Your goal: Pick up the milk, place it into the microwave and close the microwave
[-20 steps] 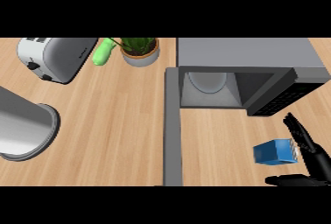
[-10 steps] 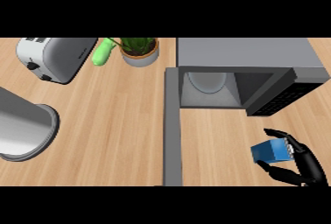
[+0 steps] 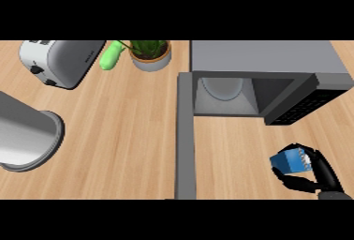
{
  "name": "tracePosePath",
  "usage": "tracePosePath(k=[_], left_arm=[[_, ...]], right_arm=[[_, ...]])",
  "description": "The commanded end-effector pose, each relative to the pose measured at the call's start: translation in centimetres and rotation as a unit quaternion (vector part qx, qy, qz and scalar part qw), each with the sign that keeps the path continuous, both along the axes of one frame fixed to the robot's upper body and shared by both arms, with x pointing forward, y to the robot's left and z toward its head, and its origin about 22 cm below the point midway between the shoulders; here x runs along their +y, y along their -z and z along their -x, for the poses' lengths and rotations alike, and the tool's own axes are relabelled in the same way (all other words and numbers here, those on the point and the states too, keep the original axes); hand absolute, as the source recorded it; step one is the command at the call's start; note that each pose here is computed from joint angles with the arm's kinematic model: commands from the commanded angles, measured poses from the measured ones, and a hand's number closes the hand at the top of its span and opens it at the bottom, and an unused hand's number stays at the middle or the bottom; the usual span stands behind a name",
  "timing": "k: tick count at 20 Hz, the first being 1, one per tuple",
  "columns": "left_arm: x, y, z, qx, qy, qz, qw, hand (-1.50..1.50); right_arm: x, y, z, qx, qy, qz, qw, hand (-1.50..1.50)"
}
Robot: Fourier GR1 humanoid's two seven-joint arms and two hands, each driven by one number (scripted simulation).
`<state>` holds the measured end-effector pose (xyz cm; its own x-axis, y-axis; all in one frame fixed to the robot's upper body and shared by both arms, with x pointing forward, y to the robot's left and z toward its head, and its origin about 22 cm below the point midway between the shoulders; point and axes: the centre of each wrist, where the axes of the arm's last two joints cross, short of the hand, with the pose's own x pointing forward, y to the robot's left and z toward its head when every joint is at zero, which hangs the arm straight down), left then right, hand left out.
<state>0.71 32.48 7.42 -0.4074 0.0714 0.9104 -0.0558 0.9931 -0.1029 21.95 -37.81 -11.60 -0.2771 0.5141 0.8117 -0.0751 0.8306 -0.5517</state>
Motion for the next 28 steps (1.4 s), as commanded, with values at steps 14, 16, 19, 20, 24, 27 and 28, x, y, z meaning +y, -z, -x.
tracePosePath(k=[14,16,19,20,24,27,28], left_arm=[[-0.1,0.4,-0.1,0.005,0.009,0.018,0.9998,-1.5],[0.5,0.3,1.0,0.003,0.009,0.014,0.9999,-1.5],[0.7,-0.5,-0.1,0.007,-0.003,0.016,0.9998,-1.5],[1.3,-0.3,1.0,0.007,-0.001,0.008,0.9999,-1.5],[1.2,0.0,0.6,0.006,-0.011,0.01,0.9999,-1.5],[2.3,1.2,2.5,0.011,-0.005,0.021,0.9997,-1.5],[2.2,0.4,0.8,0.011,-0.013,0.015,0.9997,-1.5]], right_arm=[[8.8,-0.3,-8.9,-0.069,0.018,-0.023,0.997,1.5],[9.9,1.5,-7.1,-0.083,0.005,-0.033,0.996,1.5],[10.2,0.9,-7.5,-0.074,-0.044,-0.079,0.993,1.5],[11.2,0.0,-8.9,-0.078,-0.064,-0.079,0.992,1.5],[15.5,-0.4,-9.0,-0.084,-0.094,-0.076,0.989,1.5],[15.0,-3.9,-11.5,-0.106,-0.065,-0.065,0.99,1.5],[15.6,-4.0,-11.2,-0.122,-0.059,-0.062,0.989,1.5]])
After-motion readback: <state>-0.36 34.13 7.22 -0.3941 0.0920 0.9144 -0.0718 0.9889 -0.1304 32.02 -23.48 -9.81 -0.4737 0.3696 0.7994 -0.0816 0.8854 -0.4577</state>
